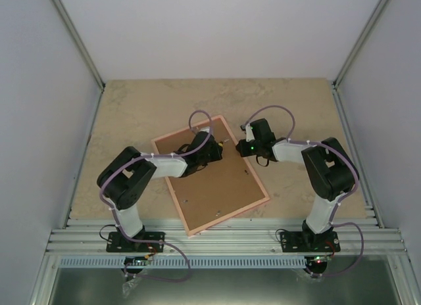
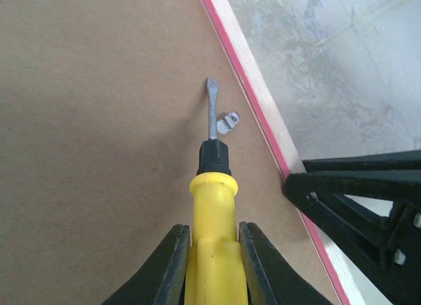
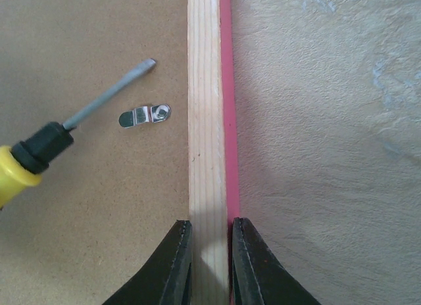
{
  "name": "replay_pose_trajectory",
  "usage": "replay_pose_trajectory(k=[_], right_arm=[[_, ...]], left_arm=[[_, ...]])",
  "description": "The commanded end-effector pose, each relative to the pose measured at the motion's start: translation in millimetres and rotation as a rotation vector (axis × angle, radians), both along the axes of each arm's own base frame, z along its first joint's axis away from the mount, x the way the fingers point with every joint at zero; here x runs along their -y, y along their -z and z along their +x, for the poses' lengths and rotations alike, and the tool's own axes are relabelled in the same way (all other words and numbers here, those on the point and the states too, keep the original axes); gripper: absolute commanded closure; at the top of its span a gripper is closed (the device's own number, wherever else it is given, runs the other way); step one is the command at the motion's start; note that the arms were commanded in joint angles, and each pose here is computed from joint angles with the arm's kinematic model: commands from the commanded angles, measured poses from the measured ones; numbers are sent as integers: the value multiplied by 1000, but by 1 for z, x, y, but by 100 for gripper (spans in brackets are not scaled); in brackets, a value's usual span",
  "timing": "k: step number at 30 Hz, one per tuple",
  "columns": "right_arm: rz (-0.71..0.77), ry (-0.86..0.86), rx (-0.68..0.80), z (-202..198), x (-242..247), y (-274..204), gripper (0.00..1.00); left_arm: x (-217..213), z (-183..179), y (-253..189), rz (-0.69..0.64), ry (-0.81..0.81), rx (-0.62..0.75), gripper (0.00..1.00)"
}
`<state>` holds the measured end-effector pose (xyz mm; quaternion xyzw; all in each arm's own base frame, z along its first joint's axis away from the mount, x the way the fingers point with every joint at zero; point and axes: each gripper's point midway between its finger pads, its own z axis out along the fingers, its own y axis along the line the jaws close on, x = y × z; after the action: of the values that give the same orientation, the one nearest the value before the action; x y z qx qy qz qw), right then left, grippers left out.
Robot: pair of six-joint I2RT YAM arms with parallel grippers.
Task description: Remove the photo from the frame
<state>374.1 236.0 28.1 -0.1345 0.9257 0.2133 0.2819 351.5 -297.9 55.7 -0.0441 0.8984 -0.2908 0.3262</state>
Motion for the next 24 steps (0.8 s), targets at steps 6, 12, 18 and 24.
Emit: replay_pose_trajectory(k=[6, 12, 18, 24], right_arm=[[-19, 26, -80, -19, 9, 14, 100], [-12, 67, -69, -16, 19, 10, 100], [-6, 135, -70, -14, 31, 7, 100], [-6, 301, -66, -7, 65, 2, 100]], left_arm=[[-13, -6, -7, -26, -40, -7, 100], [-26, -19, -26, -46, -44, 26, 100], [-51, -26, -52, -34, -83, 85, 100], [-76, -37, -59, -66, -122, 98, 100]])
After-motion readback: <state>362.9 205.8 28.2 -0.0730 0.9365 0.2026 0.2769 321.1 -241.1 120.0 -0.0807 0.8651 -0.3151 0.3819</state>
